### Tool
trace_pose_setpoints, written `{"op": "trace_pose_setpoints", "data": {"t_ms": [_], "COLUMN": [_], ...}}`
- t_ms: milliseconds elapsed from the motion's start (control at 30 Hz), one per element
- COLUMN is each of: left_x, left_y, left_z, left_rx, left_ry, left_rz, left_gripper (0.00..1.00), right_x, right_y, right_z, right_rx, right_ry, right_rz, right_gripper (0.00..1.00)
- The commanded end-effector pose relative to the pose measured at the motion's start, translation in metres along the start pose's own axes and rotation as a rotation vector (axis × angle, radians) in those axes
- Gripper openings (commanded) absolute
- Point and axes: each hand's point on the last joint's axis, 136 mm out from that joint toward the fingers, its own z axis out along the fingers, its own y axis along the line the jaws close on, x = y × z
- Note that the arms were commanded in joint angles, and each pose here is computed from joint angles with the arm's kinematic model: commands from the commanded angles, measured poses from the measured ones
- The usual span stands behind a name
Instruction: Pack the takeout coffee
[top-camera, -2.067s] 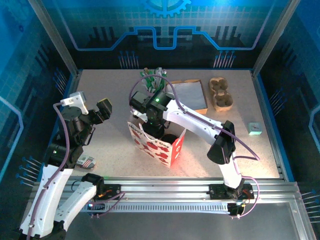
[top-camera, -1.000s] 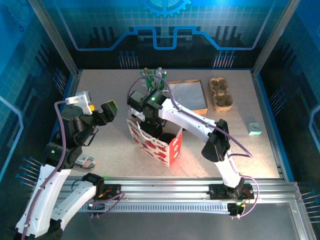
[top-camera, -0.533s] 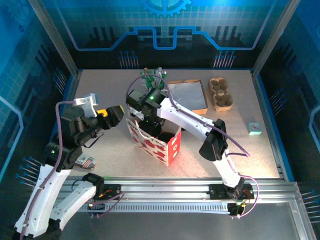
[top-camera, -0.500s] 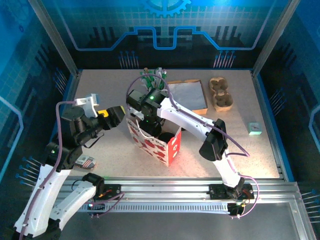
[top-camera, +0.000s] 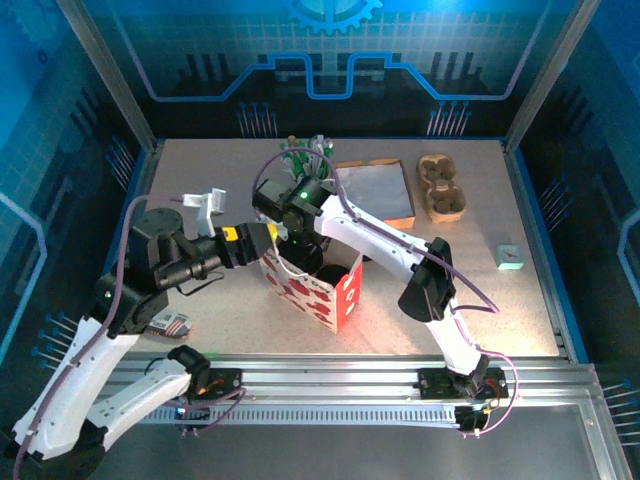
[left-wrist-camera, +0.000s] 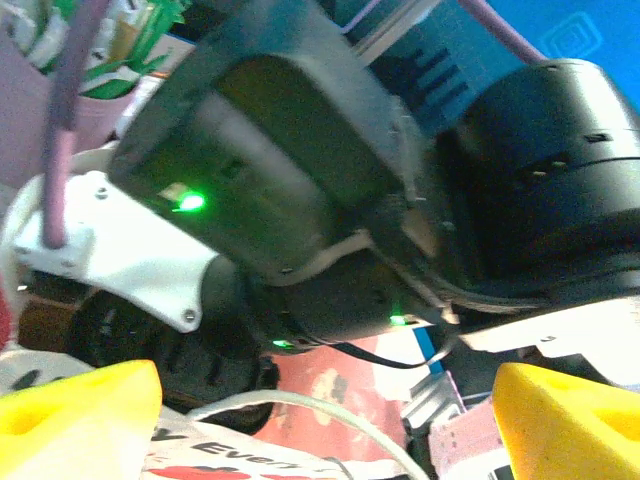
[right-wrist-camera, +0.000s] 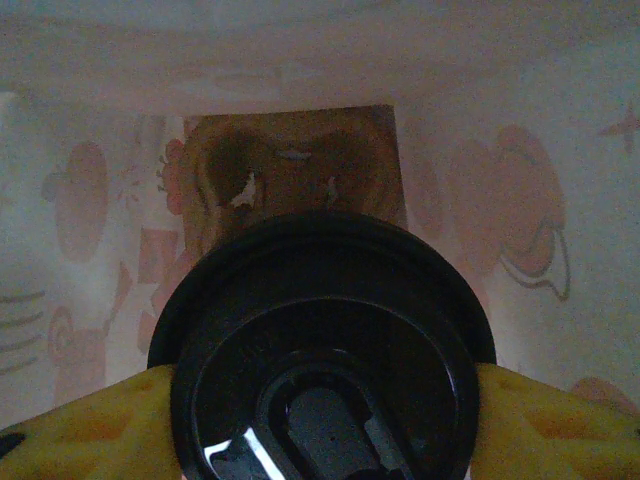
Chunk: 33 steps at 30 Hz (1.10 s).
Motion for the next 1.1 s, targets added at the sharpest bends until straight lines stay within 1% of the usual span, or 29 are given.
{"op": "trace_pose_setpoints", "data": {"t_ms": [0, 233, 400, 600, 833, 1067], "left_x": [0.006, 0.018, 0.023, 0.023, 0.023, 0.023], "left_y": [-0.016, -0.013, -0.003, -0.004, -0.01, -0.014], "left_z": [-0.002, 0.003, 0.005, 0.009, 0.011, 0.006], "left_rx": [0.038, -0.017, -0.072, -0.08, -0.066, -0.055], "left_ry": [0.047, 0.105, 0.131, 0.141, 0.145, 0.144], "left_rz": [0.009, 0.057, 0.074, 0.083, 0.093, 0.096], "left_gripper": [0.83, 0.76, 0.63, 0.53, 0.36, 0.11], "right_x": [0.004, 0.003, 0.003, 0.004, 0.003, 0.003], "right_y": [-0.009, -0.009, -0.009, -0.008, -0.008, -0.009], "right_z": [0.02, 0.021, 0.02, 0.021, 0.023, 0.024], "right_rx": [0.02, 0.019, 0.017, 0.016, 0.017, 0.02], "right_ry": [0.056, 0.053, 0.052, 0.057, 0.057, 0.059], "right_rz": [0.018, 0.02, 0.02, 0.022, 0.021, 0.021], "right_gripper": [0.48, 0.48, 0.48, 0.48, 0.48, 0.48]}}
